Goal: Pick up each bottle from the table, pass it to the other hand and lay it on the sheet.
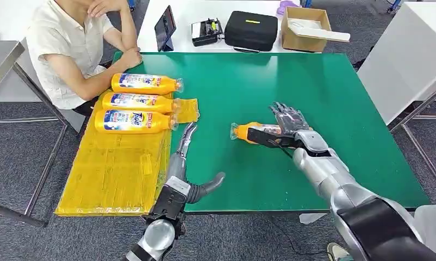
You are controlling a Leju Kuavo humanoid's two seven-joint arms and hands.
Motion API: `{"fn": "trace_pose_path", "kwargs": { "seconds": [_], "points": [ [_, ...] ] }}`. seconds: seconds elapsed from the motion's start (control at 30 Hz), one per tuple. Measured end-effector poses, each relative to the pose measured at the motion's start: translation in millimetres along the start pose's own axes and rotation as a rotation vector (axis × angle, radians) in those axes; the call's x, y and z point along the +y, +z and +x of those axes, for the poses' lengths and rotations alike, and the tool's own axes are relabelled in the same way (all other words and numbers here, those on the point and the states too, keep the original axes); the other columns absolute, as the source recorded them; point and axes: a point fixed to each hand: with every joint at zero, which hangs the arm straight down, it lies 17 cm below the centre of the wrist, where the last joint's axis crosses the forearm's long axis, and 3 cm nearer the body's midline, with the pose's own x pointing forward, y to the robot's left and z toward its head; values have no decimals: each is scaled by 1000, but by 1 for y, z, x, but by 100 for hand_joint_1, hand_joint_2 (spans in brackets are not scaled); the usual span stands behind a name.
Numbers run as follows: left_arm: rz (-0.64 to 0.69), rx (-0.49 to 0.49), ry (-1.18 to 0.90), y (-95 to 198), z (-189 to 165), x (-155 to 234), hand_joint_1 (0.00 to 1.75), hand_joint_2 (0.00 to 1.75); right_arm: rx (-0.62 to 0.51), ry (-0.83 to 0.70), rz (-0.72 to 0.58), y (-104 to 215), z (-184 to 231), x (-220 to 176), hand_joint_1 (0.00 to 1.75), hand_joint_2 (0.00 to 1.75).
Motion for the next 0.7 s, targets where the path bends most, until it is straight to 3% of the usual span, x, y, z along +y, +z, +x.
{"fn": "trace_pose_path", "kwargs": {
  "seconds": [0.33, 0.7],
  "points": [
    [-8, 3, 11, 1, 0, -2, 0, 175, 22, -83, 58, 11, -7, 38, 0, 175],
    [-20, 11, 17, 2, -2, -5, 0, 175, 40, -107, 84, 17, -14, 53, 0, 175]
  ]
}}
